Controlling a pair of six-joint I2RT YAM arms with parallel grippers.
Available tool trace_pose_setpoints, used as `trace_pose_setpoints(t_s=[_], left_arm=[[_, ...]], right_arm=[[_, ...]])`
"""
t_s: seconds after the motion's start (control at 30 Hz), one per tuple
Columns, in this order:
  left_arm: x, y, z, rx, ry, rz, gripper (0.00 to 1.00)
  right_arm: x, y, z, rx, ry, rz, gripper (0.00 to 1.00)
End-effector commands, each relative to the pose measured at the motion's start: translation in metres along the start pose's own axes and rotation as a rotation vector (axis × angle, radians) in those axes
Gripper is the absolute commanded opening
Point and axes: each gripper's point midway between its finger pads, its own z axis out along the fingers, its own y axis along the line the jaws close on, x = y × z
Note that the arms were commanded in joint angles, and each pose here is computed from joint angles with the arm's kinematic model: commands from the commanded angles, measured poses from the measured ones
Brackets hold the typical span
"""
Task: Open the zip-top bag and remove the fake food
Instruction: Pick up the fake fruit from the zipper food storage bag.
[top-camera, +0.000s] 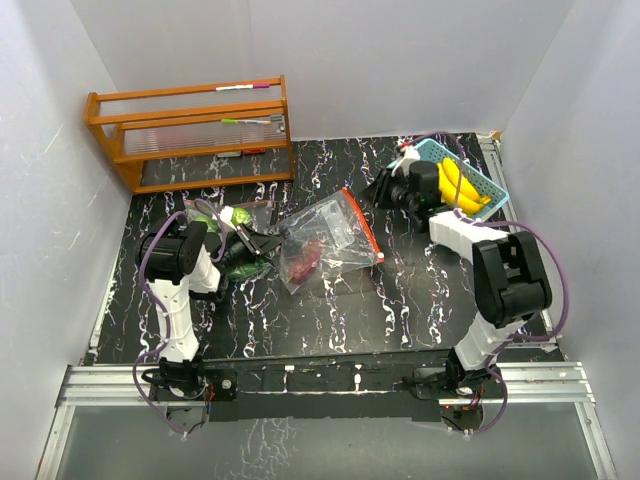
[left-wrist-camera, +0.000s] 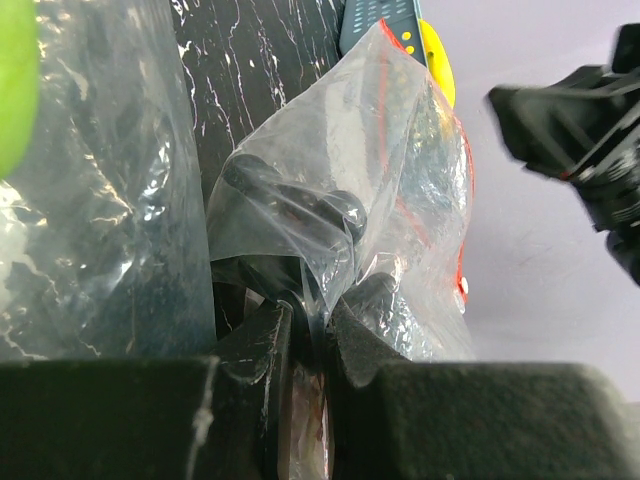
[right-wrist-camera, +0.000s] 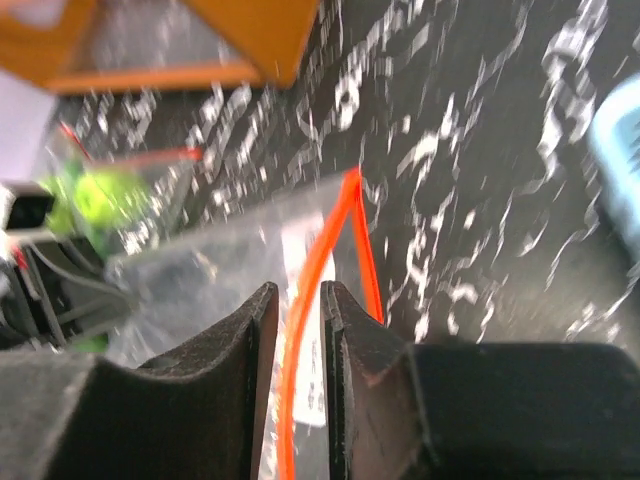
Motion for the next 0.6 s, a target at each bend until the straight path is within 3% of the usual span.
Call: trace_pose_setpoints(t_s=[0.0, 0.4, 0.57], left_arm=[[-0.017, -0.041, -0.003, 0.139, -0.064, 0.145, 0.0], [-0.017, -0.041, -0.002, 0.14, -0.062, 0.143, 0.0], [-0.019, -0.044, -0.002, 0.147, -0.066, 0.145, 0.0]], right_arm=[[0.054, -0.013, 0.007, 0.012, 0.104, -0.012, 0.25], [0.076, -0.015, -0.003, 0.013, 0.137, -0.03, 0.21], [0.094, 0.021, -0.006, -0.213, 0.221, -0.029, 0.21]])
